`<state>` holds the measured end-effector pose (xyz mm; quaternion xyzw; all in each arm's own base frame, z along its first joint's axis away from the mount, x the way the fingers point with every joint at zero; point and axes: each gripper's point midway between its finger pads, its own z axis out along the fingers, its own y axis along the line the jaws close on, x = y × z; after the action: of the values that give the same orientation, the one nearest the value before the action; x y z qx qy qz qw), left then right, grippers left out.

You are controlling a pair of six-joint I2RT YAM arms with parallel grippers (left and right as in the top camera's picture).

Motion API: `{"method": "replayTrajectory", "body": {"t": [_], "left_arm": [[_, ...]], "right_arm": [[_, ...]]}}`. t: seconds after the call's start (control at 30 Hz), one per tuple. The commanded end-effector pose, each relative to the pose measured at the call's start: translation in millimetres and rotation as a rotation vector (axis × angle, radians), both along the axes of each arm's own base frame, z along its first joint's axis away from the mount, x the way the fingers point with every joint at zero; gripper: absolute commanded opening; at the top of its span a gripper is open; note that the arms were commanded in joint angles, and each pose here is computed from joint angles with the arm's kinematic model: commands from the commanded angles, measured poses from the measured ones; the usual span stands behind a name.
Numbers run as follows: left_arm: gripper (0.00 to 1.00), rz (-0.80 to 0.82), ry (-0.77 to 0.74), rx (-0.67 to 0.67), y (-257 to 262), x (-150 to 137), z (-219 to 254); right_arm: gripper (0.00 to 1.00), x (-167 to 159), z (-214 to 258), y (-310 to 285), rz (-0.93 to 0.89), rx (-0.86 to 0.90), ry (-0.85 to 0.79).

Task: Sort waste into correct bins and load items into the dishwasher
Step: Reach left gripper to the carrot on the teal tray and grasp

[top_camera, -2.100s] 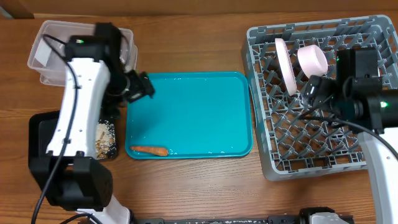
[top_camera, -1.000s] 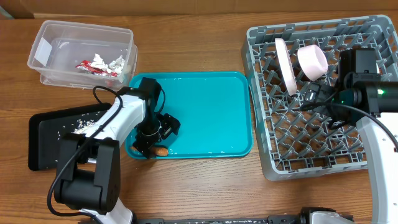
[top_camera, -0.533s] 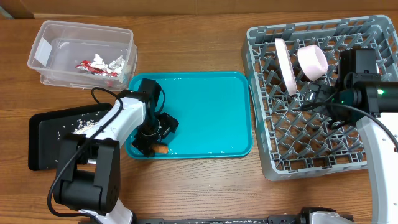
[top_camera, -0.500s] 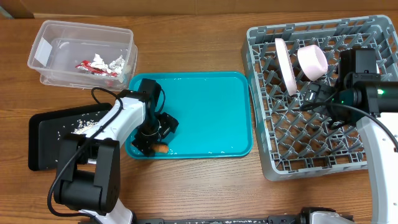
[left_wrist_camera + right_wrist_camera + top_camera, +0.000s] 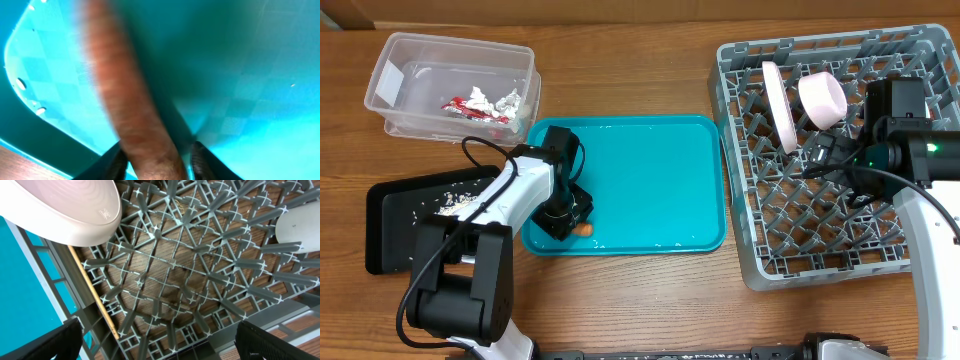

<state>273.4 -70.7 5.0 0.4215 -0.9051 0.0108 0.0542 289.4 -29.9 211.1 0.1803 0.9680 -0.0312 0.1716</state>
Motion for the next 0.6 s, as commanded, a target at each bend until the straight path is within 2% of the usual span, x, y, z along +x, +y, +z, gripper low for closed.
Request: {"method": "replayTrajectory", "body": {"t": [0.0,0.3,0.37,0.4,0.57], "left_arm": [[0.39,0.000,-0.016,0.032,5.0,0.1,2.3],[0.38,-0.002,-0.019,0.049,8.0,0.6,2.2],[0.32,-0.028,-0.022,0.059,10.1,1.1,2.2],[0.25,-0.054,-0.025,0.067,11.7,1.4,2.1],[0.18,-0.076,-0.031,0.092,16.4,2.5,2.2]], "right_arm": [[1.00,0.5,0.1,-0.2,0.001,0.004,-0.003],[1.00,0.5,0.1,-0.2,0.001,0.003,-0.003],[1.00,0.4,0.1,-0.2,0.001,0.003,-0.002],[1.00,0.4,0.1,-0.2,0.001,0.003,-0.002],[1.00,0.1,0.0,-0.4,0.001,0.003,-0.001]]}}
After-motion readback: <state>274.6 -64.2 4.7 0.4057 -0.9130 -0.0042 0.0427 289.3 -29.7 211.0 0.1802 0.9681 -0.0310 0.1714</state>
